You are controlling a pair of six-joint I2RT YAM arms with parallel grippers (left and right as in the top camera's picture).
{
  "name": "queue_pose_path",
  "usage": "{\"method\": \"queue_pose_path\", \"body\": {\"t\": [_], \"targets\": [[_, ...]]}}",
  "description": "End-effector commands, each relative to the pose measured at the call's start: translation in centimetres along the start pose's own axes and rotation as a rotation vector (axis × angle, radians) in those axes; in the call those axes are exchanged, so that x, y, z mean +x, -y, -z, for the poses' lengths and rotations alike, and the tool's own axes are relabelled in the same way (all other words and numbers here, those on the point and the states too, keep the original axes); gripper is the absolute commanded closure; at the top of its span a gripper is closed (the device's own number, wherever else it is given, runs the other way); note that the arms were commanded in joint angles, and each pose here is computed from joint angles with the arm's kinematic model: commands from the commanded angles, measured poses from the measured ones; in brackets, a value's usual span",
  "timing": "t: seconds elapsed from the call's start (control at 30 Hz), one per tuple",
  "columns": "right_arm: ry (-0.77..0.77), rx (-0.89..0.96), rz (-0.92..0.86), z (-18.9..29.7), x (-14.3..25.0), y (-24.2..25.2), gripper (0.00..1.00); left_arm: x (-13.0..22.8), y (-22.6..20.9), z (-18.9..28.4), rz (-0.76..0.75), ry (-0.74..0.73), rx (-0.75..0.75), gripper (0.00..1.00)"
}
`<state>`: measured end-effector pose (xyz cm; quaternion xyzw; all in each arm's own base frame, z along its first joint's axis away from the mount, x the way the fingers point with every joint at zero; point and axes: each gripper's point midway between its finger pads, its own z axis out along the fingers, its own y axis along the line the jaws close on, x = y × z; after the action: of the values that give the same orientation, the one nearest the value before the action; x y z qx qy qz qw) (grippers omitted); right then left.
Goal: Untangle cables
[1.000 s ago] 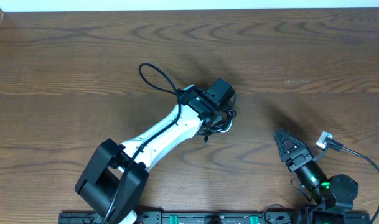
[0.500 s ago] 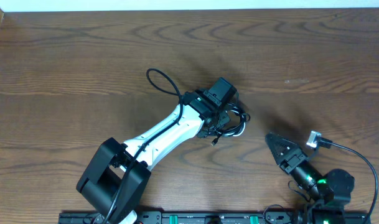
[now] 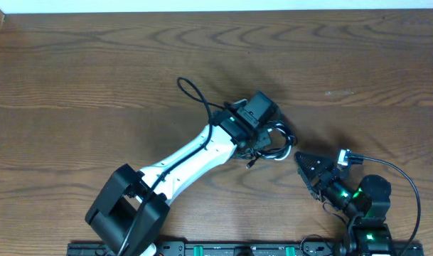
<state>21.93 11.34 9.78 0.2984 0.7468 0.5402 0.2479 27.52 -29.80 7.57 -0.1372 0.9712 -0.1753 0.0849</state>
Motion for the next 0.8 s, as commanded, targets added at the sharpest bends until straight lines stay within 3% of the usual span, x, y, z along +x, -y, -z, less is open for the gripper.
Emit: {"method": "queue_pose_path", "body": {"t": [0.0, 0.5, 0.67, 0.77], "targets": [[-0.017, 0.000, -0.009, -0.4, 0.3, 0.0, 0.16, 0.7, 1.6, 1.0, -0.059, 0.033, 0.039, 0.93], [0.017, 0.037, -0.032, -0.8, -0.4, 0.8, 0.53, 3.8, 3.3, 1.0, -0.130, -0.010, 0.076, 0.92], [0.022, 0.039, 0.005, -0.8, -0.5, 0.8, 0.75, 4.8, 4.7, 1.2, -0.215, -0.062, 0.148, 0.93], [0.011, 0.036, 0.097, -0.8, -0.3, 0.8, 0.93, 4.7, 4.7, 1.3, -0.303, -0.054, 0.152, 0.93]]}}
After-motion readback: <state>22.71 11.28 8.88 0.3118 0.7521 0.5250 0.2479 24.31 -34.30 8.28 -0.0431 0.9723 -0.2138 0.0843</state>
